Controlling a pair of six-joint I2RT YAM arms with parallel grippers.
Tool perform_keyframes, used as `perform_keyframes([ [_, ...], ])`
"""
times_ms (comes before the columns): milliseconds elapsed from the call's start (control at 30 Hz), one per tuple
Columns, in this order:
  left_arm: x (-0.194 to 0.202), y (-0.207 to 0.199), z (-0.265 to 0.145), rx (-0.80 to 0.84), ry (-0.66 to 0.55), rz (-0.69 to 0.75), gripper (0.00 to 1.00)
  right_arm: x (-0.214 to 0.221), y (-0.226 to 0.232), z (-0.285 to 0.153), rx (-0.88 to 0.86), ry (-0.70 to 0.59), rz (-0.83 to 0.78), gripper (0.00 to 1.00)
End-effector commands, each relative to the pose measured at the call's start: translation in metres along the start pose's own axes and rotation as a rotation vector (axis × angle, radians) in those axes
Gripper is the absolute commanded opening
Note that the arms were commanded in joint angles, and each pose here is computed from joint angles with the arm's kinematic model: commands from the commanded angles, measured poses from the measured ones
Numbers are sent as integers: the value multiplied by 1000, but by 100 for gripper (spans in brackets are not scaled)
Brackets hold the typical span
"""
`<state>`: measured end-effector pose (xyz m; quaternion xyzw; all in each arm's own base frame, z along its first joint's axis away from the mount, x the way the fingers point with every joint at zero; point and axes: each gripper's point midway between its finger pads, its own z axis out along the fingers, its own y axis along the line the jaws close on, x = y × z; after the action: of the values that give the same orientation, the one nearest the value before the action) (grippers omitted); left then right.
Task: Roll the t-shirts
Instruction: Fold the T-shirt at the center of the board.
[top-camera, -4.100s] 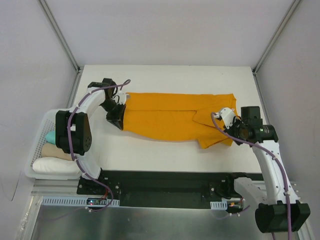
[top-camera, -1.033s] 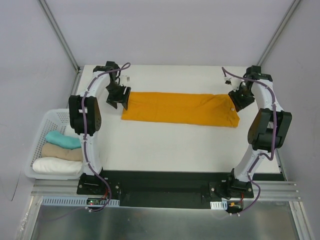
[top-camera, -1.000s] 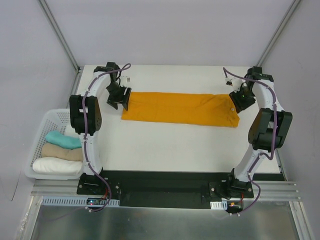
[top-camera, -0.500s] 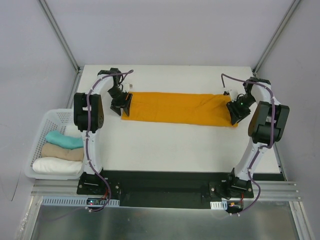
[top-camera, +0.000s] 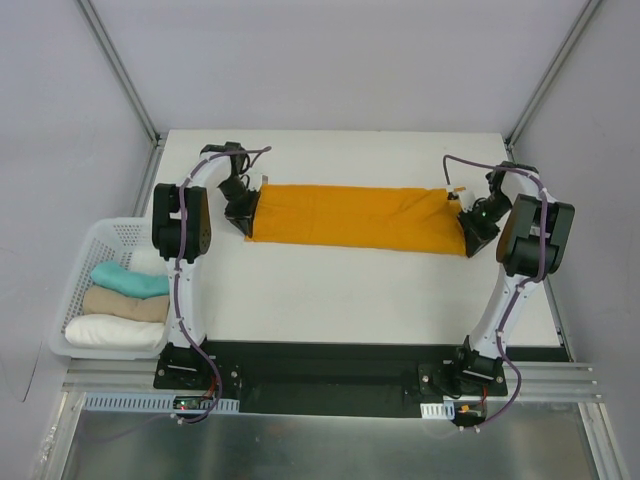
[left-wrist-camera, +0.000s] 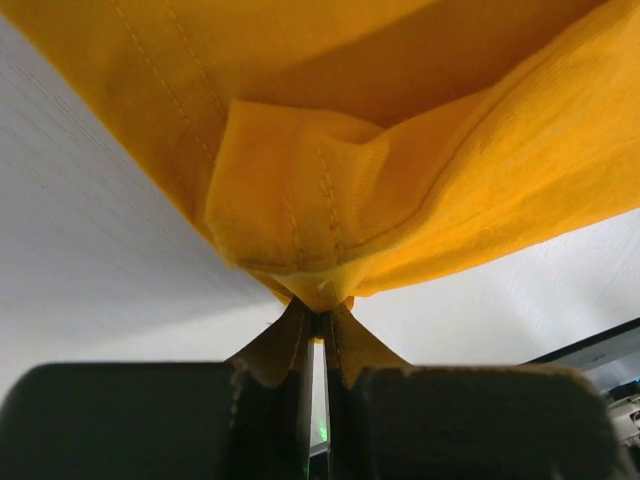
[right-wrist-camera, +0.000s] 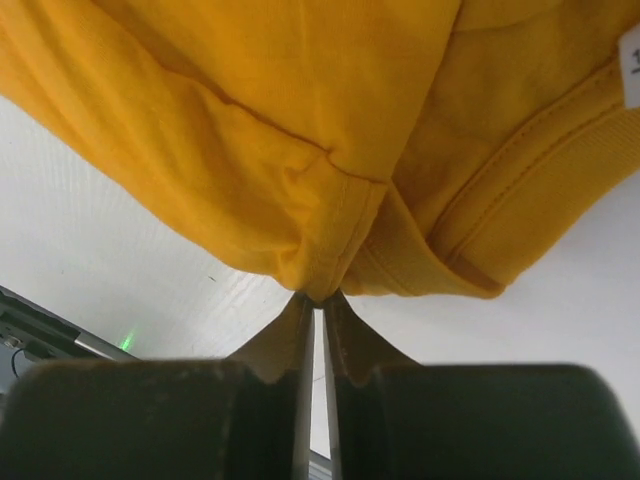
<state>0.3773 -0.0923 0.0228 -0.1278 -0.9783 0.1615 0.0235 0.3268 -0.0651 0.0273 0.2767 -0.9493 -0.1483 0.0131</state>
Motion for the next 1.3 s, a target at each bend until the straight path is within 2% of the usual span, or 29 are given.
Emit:
perform_keyframes([
  [0, 16, -2, -3, -10, 45, 8, 0, 3, 0, -8, -21, 8, -26, 4],
  [133, 29, -3, -14, -28, 43, 16, 0, 14, -7, -16, -5, 17, -40, 1],
  [400, 76, -10, -34, -57, 63, 31, 0, 46, -5, -22, -8, 60, -85, 1],
  [433, 82, -11, -35, -58, 72, 33, 5, 48, -3, -22, -11, 66, -85, 2],
  [467, 88, -13, -40, -65, 71, 37, 23, 50, -1, -21, -16, 78, -80, 10],
  [533, 99, -13, -50, -85, 96, 43, 38, 51, 2, -25, -18, 96, -55, 25],
  [567, 100, -15, -61, -97, 73, 53, 48, 49, 3, -30, -14, 87, -47, 29],
  [633, 104, -16, -73, -113, 74, 68, 53, 34, 1, -49, 18, 17, -26, 41],
  [733, 75, -23, -95, -104, -35, 105, 55, -1, 2, -89, 75, -129, -34, 43],
  [867, 32, -34, -88, -13, -99, 134, 55, -46, 16, -125, 123, -264, -54, 44],
  [1033, -12, -44, -86, 65, -180, 272, 56, -71, 49, -127, 118, -262, -143, 44],
  [1200, -23, -50, -74, 118, -193, 436, 59, -67, 61, -118, 85, -239, -148, 44],
  [1267, -22, -48, -66, 118, -169, 456, 59, -67, 63, -120, 84, -244, -144, 44],
])
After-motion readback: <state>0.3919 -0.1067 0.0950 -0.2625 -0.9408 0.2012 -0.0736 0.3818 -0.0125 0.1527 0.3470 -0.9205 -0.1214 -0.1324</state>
